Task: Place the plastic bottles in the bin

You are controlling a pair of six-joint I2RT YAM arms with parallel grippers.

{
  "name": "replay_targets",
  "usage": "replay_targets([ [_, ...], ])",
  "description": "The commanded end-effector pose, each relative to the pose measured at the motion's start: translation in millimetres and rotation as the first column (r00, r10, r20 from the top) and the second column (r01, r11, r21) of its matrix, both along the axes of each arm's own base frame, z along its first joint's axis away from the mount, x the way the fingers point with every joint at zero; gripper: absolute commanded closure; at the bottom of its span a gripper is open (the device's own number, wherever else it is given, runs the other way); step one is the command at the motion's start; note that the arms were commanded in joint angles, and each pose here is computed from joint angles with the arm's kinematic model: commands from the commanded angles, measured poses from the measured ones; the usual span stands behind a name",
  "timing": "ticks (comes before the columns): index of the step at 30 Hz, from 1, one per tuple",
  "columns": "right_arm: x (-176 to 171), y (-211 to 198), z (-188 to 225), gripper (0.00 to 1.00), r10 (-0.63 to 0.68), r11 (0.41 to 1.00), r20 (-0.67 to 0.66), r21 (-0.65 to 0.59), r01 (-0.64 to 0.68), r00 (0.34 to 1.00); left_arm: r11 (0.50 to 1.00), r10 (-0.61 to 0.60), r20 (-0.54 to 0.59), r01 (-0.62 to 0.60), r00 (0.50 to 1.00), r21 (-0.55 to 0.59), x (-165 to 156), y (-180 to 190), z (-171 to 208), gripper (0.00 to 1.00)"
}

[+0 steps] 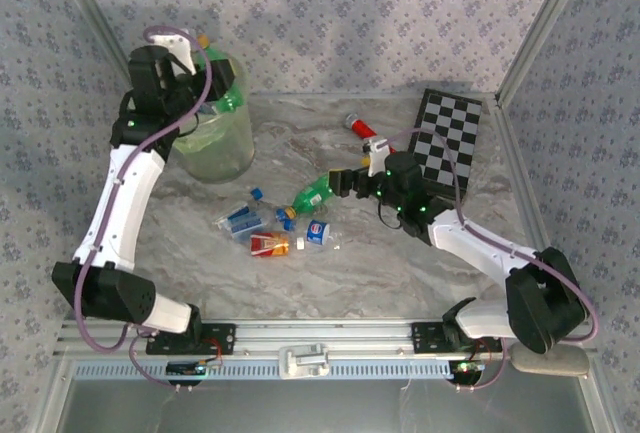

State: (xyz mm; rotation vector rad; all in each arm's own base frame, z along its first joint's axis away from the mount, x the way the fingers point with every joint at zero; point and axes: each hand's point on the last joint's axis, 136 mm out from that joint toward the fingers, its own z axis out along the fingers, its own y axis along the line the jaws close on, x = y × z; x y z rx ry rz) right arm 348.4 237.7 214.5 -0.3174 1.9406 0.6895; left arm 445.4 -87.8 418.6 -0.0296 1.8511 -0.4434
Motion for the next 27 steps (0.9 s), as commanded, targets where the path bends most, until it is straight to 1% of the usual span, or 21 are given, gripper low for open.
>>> replay_targets([
  [1,0,-18,3,0.0,-0.044,0.998,-0.031,0.037,0.045,0.999,0.994,0.07,-0.034,-0.066,0.997,0.084,8,31,-8,0.52],
  [5,1,-36,-4,0.0,-0.092,0.995,-0.053,0.045,0.094,0.994,0.978,0.147,-0.05,-0.138,0.988,0.156,22,56,-20,0.51],
  [11,-1,-46,-9,0.0,-0.119,0.992,-0.071,0.026,0.121,0.99,0.959,0.192,-0.122,-0.16,0.974,0.235,38,67,-51,0.49],
  [14,-2,-47,-9,0.0,-0.119,0.992,-0.075,0.021,0.121,0.99,0.954,0.207,-0.156,-0.163,0.966,0.252,43,70,-66,0.45],
  [15,-3,-47,-10,0.0,-0.119,0.992,-0.077,0.018,0.121,0.99,0.954,0.206,-0.164,-0.161,0.965,0.252,44,69,-69,0.43],
  [17,-3,-48,-10,0.0,-0.124,0.992,-0.079,0.014,0.126,0.989,0.955,0.21,-0.174,-0.163,0.962,0.248,44,69,-71,0.34],
  [19,-2,-49,-10,0.0,-0.13,0.991,-0.08,0.009,0.131,0.988,0.955,0.216,-0.17,-0.171,0.961,0.243,42,70,-69,0.21],
  [22,-1,-49,-11,0.0,-0.135,0.991,-0.092,0.006,0.136,0.987,0.96,0.208,-0.156,-0.17,0.966,0.223,35,68,-57,0.09],
  [24,-1,-48,-13,0.0,-0.134,0.991,-0.103,0.009,0.136,0.986,0.965,0.194,-0.138,-0.163,0.971,0.204,28,65,-46,0.04],
  [27,1,-45,-14,0.0,-0.134,0.99,-0.109,0.025,0.137,0.985,0.976,0.162,-0.109,-0.142,0.981,0.167,15,57,-31,0.02],
])
